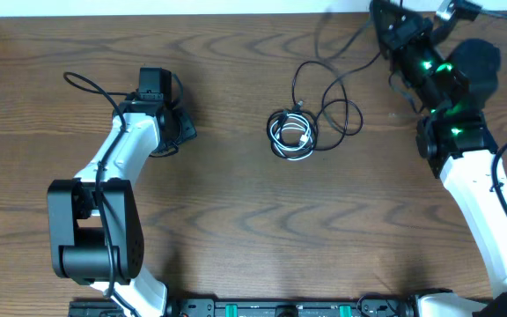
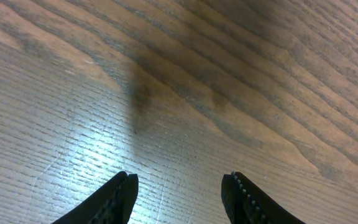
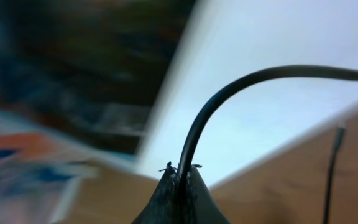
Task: Untangle cables
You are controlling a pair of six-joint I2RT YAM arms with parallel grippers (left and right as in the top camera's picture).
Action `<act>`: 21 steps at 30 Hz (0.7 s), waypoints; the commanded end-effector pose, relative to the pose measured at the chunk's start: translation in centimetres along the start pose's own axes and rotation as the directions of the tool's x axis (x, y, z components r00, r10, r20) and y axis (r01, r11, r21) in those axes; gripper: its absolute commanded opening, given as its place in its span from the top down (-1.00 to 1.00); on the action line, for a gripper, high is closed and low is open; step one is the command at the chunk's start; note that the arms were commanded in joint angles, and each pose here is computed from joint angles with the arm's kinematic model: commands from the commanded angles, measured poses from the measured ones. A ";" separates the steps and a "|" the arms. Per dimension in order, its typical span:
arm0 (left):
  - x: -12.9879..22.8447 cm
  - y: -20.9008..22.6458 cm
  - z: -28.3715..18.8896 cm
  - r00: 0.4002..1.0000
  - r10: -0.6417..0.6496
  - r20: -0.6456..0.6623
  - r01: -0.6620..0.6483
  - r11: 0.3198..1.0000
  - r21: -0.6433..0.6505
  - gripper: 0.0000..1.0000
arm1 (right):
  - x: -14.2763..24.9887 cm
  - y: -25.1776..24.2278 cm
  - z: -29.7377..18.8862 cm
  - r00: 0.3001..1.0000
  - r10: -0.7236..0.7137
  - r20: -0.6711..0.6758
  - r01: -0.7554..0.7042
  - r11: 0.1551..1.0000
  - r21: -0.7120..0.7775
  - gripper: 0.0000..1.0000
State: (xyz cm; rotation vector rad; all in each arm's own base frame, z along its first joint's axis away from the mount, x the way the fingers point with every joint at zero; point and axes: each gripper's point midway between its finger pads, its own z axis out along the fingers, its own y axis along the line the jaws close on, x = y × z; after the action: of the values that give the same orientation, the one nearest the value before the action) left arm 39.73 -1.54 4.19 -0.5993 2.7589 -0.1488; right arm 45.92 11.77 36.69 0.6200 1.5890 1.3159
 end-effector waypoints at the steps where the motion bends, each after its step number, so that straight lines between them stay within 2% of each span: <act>1: 0.3 0.3 0.4 1.000 0.002 -0.014 -0.002 1.000 -0.005 0.02 | -1.5 -4.6 -0.7 0.989 -0.131 0.073 0.112 0.968 0.224 0.97; 4: 0.3 0.3 0.4 1.000 0.002 -0.014 -0.002 1.000 -0.005 0.02 | -1.4 -11.4 -2.9 0.978 -0.203 0.043 0.154 0.847 0.508 0.98; 7: 0.3 0.3 0.4 1.000 0.002 -0.014 -0.002 1.000 -0.005 0.02 | 0.1 -16.0 -4.5 0.975 -0.214 -0.064 0.204 0.733 0.648 0.98; 10: 0.3 0.3 0.4 1.000 0.002 -0.014 -0.002 1.000 -0.005 0.02 | 1.4 -18.5 -4.8 0.955 -0.238 -0.174 0.292 0.671 0.682 0.96; 13: 0.3 0.3 0.4 1.000 0.002 -0.014 -0.002 1.000 -0.005 0.02 | 3.6 -20.8 -4.7 0.904 -0.264 -0.336 0.426 0.613 0.666 0.79; 14: 0.3 0.3 0.4 1.000 0.002 -0.014 -0.002 1.000 -0.005 0.02 | 4.3 -21.1 -4.6 0.887 -0.265 -0.379 0.458 0.609 0.647 0.69; 15: 0.3 0.3 0.4 1.000 0.002 -0.014 -0.002 1.000 -0.005 0.02 | 5.1 -21.3 -4.5 0.869 -0.265 -0.418 0.486 0.612 0.624 0.44; 16: 0.3 0.3 0.4 1.000 0.002 -0.014 -0.002 1.000 -0.005 0.02 | 5.6 -21.2 -4.4 0.863 -0.259 -0.433 0.493 0.618 0.612 -0.01; 17: 0.3 0.3 0.4 1.000 0.002 -0.014 -0.002 1.000 -0.005 0.02 | 6.1 -21.1 -4.3 0.860 -0.251 -0.444 0.494 0.626 0.603 -0.28; 19: 0.3 0.3 0.4 1.000 0.002 -0.014 -0.002 1.000 -0.005 0.02 | 6.8 -20.1 -4.0 0.854 -0.248 -0.457 0.496 0.652 0.574 -0.61; 21: 0.3 0.3 0.4 1.000 0.002 -0.014 -0.002 1.000 -0.005 0.02 | 7.3 -18.6 -3.5 0.847 -0.253 -0.468 0.500 0.677 0.539 -0.82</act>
State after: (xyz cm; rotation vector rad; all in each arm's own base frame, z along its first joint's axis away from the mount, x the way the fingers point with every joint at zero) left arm 39.78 -1.54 4.21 -0.5988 2.7571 -0.1494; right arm 43.14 8.79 14.22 0.5420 2.3791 0.4724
